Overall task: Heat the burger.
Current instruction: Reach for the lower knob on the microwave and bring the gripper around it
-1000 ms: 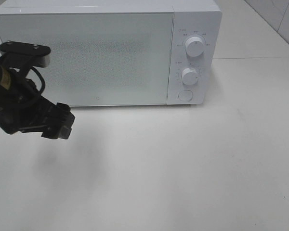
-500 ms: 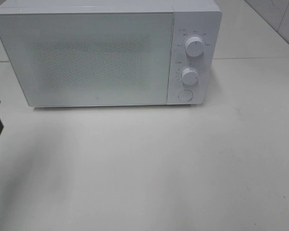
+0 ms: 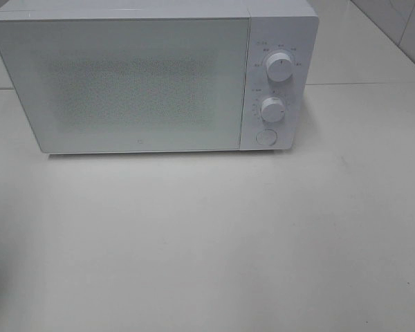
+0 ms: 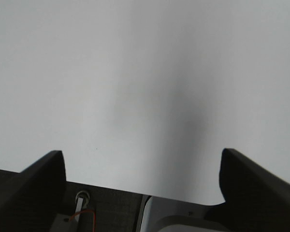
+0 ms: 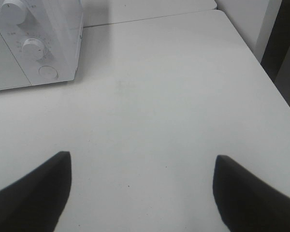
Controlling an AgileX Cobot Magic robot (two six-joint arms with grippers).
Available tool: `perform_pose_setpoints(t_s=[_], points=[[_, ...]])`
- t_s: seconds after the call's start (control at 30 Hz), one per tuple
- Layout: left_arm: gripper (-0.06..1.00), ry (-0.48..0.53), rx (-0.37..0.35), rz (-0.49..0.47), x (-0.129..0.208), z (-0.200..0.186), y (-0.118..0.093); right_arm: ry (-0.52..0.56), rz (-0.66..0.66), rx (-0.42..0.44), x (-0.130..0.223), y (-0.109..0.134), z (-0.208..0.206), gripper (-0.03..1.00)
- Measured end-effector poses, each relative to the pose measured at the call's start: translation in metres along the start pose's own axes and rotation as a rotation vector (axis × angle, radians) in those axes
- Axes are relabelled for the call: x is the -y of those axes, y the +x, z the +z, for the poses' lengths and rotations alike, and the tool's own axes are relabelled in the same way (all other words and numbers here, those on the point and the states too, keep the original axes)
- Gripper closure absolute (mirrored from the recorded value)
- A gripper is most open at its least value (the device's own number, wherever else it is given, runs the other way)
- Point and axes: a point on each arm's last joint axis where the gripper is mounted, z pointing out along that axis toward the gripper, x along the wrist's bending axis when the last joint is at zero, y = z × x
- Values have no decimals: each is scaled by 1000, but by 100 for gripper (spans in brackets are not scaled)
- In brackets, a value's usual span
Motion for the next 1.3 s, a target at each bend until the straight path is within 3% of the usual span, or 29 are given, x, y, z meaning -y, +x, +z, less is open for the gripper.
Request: perform_pose_setpoints(t_s=[0.53,0.7,0.83,1.3], points=[[13,-118,9,0,78,8,6,0,0,0,0,0,0,21],[13,-215,23,-3,96,2,7,0,0,0,0,0,0,21],[13,-356,35,-3,113,-14,8,0,0,0,0,0,0,21],[13,-709,63,-1,161,-44,12,0,0,0,0,0,0,21]])
